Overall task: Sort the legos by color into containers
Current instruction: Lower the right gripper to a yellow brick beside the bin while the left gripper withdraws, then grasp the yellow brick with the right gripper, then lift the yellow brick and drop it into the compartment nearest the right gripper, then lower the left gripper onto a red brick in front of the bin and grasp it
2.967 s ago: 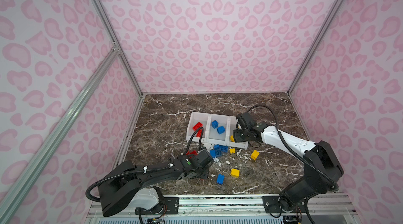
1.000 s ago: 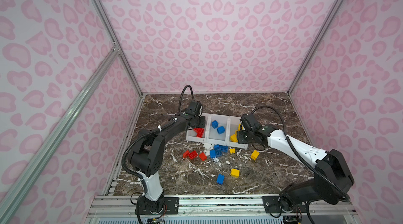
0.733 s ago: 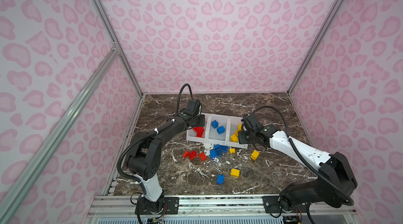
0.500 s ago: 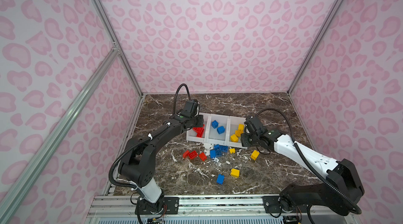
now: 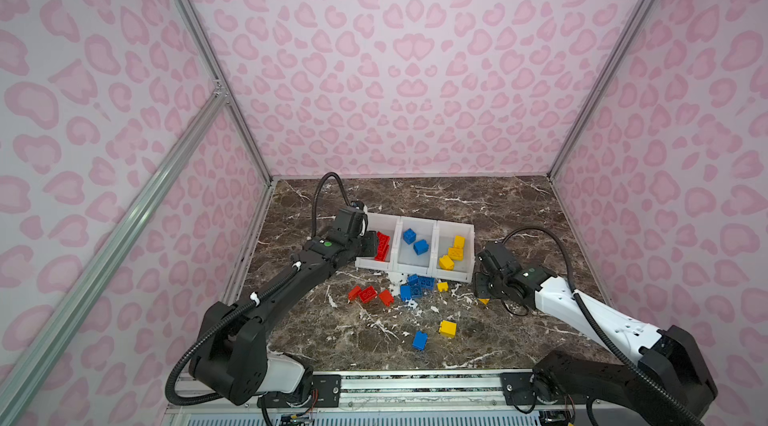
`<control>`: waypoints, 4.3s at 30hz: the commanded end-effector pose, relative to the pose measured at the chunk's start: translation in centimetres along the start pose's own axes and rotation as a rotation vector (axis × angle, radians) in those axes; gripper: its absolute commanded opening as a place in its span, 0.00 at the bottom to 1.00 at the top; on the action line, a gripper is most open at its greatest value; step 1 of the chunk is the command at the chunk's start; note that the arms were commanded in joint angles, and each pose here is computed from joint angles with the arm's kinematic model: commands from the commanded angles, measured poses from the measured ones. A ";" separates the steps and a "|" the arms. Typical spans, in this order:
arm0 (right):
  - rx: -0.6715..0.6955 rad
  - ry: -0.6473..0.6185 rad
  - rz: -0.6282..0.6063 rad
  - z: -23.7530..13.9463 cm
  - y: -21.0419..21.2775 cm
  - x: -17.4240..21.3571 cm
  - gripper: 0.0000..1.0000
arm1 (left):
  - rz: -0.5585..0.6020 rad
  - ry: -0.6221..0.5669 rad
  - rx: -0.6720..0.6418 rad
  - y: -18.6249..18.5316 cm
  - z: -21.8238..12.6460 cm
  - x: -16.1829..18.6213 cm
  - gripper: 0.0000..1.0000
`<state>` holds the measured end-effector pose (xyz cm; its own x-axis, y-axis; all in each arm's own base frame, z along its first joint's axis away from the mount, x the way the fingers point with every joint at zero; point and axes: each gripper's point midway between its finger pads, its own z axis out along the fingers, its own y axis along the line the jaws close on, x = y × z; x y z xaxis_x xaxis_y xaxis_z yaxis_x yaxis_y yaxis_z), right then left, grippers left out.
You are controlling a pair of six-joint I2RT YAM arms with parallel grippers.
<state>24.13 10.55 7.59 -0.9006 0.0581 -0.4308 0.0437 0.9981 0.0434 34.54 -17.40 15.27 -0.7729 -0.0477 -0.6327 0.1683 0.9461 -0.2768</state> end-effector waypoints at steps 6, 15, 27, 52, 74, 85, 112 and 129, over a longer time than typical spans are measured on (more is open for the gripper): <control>0.062 -0.005 0.105 1.3 -1.4 0.5 0.66 | -0.052 -0.024 0.024 0.1 -1.5 1.0 0.47; 0.078 0.023 0.136 3.1 -1.1 0.7 0.66 | -0.083 -0.011 0.024 0.6 -2.0 3.0 0.47; 0.096 0.045 0.173 3.8 -2.2 2.1 0.55 | -0.087 -0.010 0.029 0.4 -2.4 3.5 0.47; 0.019 -0.094 0.101 -1.4 -0.3 -3.8 0.33 | -0.088 -0.034 0.009 0.7 -3.0 3.3 0.47; -0.126 -0.099 -0.064 2.2 9.8 -15.3 0.39 | -0.124 -0.037 -0.005 1.7 -4.2 5.3 0.47; -0.130 -0.097 -0.063 2.1 9.9 -15.4 0.61 | -0.121 -0.033 -0.010 1.7 -4.2 5.5 0.47; -0.150 -0.089 -0.045 1.6 9.2 -13.7 0.62 | -0.149 0.073 -0.116 3.8 -3.2 9.5 0.53; -0.154 -0.079 -0.031 2.0 8.9 -12.6 0.62 | -0.071 0.211 -0.227 5.7 -0.6 13.1 0.53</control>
<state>36.66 18.64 11.66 -0.8674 0.0212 -0.4971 -0.0644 0.9859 0.1545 25.14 -12.81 6.29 -0.8870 -0.0960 -0.4517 -0.0231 0.9862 -0.1641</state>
